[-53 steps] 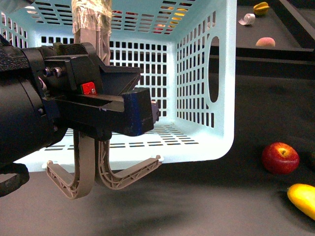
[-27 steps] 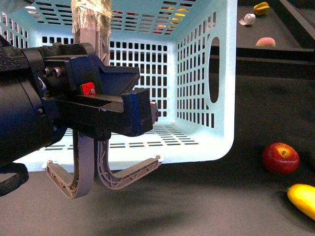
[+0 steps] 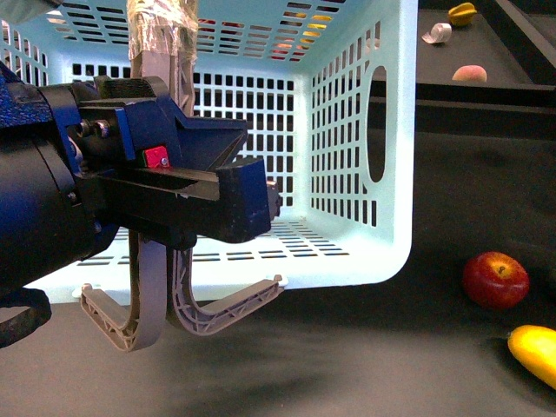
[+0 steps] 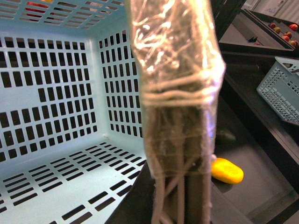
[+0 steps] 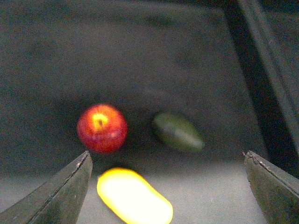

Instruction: Pick mango with right arm and hold basket with left

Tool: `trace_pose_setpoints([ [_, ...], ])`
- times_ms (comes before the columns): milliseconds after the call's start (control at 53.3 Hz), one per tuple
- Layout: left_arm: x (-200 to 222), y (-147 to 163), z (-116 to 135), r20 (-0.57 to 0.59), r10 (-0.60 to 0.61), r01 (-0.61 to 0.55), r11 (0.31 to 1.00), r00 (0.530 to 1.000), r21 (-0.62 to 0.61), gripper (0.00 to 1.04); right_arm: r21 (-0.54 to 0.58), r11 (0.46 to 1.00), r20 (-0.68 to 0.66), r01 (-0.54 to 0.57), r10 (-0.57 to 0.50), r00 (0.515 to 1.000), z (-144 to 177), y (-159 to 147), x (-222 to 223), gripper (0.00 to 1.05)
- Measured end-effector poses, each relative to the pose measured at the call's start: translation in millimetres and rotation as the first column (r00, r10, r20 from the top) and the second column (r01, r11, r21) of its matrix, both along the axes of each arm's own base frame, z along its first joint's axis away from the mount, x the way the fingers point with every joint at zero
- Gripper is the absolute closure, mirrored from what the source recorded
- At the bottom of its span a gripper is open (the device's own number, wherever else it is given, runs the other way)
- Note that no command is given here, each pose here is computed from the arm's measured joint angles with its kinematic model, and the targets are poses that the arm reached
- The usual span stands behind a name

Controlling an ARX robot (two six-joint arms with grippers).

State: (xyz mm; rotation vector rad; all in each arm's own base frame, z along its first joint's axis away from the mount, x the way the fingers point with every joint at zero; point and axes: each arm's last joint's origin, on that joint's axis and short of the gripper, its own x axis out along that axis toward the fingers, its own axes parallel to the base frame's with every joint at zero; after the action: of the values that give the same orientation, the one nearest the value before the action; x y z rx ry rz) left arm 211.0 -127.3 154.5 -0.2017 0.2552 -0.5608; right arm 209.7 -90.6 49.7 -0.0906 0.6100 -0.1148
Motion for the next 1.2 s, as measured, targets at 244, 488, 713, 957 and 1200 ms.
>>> trace_pose_setpoints([
  [244, 0, 0, 0, 0.000, 0.000, 0.000, 1.000, 1.000, 0.000, 0.97, 0.026, 0.997, -0.197, -0.078, 0.082, 0.977, -50, -5, 9, 0.08],
  [488, 0, 0, 0, 0.000, 0.000, 0.000, 1.000, 1.000, 0.000, 0.97, 0.029, 0.984, -0.303, -0.175, 0.175, 0.937, -81, -8, 29, 0.08],
  [713, 0, 0, 0, 0.000, 0.001, -0.001, 1.000, 1.000, 0.001, 0.97, 0.015, 0.971, -0.392, -0.240, 0.227, 0.891, -108, -12, 39, 0.08],
  [957, 0, 0, 0, 0.000, -0.001, 0.001, 1.000, 1.000, 0.000, 0.97, -0.009, 0.963, -0.450, -0.269, 0.237, 0.861, -131, -16, 44, 0.08],
  [1200, 0, 0, 0, 0.000, 0.000, 0.000, 1.000, 1.000, 0.000, 0.97, -0.003, 0.965, -0.472, -0.261, 0.229, 0.852, -149, -17, 46, 0.08],
])
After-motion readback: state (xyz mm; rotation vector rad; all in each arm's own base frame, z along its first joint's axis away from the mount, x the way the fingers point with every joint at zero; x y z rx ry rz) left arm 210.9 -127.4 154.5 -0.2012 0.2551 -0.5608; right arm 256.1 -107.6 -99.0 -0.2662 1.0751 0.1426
